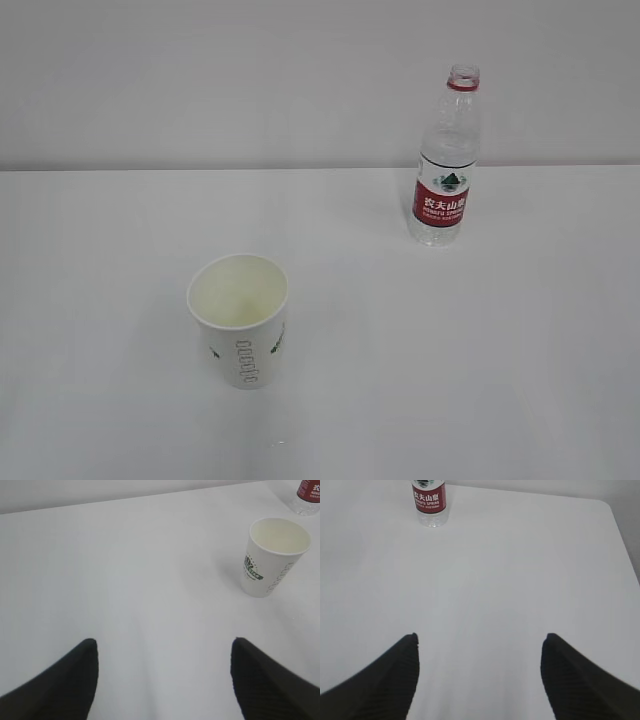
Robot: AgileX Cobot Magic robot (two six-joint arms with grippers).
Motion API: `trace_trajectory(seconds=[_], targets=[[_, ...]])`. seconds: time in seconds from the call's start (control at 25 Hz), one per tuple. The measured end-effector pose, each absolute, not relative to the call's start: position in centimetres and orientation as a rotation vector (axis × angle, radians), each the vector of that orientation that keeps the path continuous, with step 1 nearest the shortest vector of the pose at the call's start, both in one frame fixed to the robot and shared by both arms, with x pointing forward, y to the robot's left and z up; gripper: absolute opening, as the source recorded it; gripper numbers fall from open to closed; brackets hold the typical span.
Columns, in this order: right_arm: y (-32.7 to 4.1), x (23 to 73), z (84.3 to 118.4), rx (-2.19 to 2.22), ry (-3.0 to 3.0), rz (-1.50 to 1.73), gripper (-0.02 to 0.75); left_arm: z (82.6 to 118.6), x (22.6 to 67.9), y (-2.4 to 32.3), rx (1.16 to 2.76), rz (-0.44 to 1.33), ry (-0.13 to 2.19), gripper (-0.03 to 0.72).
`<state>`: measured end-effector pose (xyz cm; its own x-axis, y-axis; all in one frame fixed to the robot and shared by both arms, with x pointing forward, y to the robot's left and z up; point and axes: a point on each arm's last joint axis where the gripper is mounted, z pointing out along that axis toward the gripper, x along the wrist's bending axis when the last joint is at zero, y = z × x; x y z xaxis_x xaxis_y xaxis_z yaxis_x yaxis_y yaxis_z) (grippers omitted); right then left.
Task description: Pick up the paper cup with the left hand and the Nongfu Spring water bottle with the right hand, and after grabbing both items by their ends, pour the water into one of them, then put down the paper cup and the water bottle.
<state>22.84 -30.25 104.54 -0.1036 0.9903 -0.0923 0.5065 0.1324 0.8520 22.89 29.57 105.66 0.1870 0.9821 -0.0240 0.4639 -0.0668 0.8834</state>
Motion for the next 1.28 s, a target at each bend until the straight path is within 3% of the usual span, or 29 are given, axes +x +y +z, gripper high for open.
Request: trace_trajectory(seconds=[1.28], targets=[[-30.25,22.84,104.54,1.459,1.707,0.871,0.568,105.66,22.89,29.57,1.657,0.810,1.391,0.590]])
